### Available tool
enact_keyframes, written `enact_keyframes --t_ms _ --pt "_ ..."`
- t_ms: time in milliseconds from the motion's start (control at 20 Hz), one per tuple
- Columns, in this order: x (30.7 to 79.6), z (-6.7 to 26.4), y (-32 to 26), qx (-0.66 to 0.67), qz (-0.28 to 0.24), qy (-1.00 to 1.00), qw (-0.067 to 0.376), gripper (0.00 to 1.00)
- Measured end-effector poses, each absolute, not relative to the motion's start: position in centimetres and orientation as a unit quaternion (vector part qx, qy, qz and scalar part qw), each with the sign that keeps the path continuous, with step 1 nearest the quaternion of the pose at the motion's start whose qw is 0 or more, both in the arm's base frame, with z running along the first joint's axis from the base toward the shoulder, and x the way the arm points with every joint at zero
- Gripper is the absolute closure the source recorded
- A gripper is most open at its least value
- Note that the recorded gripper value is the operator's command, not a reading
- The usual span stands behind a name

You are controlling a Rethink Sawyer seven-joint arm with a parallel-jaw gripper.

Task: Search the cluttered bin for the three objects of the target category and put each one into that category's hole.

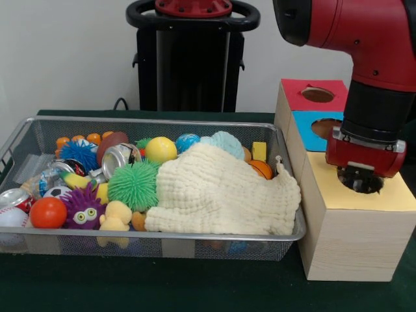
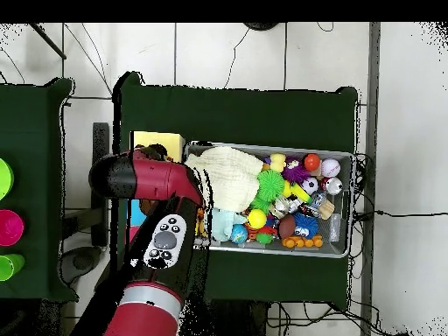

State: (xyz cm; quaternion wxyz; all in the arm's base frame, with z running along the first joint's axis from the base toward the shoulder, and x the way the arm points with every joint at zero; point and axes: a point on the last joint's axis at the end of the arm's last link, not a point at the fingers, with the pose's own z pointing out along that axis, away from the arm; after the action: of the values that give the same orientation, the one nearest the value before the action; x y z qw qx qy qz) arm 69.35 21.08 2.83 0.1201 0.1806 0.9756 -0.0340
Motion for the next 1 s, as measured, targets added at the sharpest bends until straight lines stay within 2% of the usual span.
enact_keyframes --t_ms 400,750,1000 --pt "69.8 4.6 21.3 0.183 -0.028 0.975 0.12 1.0" --pt "70.4 9.6 21.8 0.189 -0.014 0.977 0.102 1.0" --pt "71.1 12.3 21.6 0.194 -0.006 0.975 0.11 1.0"
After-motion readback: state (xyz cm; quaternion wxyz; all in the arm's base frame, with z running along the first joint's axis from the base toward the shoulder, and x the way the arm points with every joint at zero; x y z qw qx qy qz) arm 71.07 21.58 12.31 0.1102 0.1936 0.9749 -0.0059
